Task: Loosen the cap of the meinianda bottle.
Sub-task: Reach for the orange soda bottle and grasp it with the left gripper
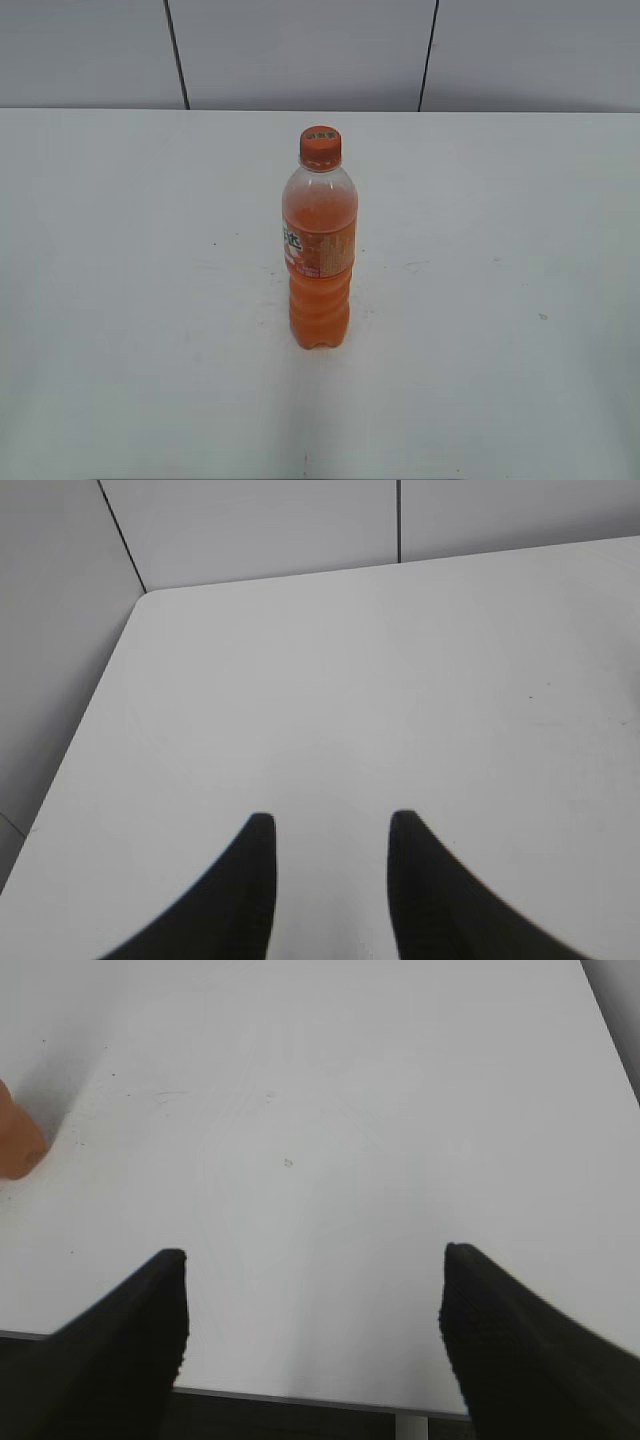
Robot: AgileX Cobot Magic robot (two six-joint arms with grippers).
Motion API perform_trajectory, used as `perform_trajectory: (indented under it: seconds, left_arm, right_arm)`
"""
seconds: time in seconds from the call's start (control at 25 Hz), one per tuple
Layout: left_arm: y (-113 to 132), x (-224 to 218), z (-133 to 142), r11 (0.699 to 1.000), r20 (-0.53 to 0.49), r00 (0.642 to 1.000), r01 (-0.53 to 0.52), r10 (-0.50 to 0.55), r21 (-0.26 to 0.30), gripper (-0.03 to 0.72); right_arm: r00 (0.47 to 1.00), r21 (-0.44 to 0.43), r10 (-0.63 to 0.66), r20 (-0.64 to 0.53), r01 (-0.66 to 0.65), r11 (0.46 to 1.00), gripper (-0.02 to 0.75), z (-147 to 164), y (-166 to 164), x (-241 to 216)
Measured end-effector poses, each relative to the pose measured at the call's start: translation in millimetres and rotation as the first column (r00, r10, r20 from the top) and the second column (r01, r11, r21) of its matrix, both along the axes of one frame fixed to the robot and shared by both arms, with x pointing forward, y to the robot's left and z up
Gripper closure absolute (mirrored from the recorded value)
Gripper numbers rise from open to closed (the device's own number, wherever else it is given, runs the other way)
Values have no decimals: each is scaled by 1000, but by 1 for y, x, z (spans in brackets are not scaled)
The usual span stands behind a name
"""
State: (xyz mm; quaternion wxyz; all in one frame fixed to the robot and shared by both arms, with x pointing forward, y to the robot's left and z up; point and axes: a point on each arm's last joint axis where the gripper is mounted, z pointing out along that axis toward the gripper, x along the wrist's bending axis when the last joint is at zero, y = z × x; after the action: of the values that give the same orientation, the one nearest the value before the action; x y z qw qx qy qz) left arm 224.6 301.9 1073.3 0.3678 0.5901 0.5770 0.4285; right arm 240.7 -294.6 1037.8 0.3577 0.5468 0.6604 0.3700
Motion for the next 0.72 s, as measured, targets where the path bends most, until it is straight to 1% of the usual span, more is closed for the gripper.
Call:
perform_trajectory:
  seconds: [0.72]
  left_arm:
    - [0, 0, 0, 1000, 0, 1000, 0, 0, 0, 448]
  right_arm:
    - [1000, 0, 0, 0, 0, 1000, 150, 0, 0, 0]
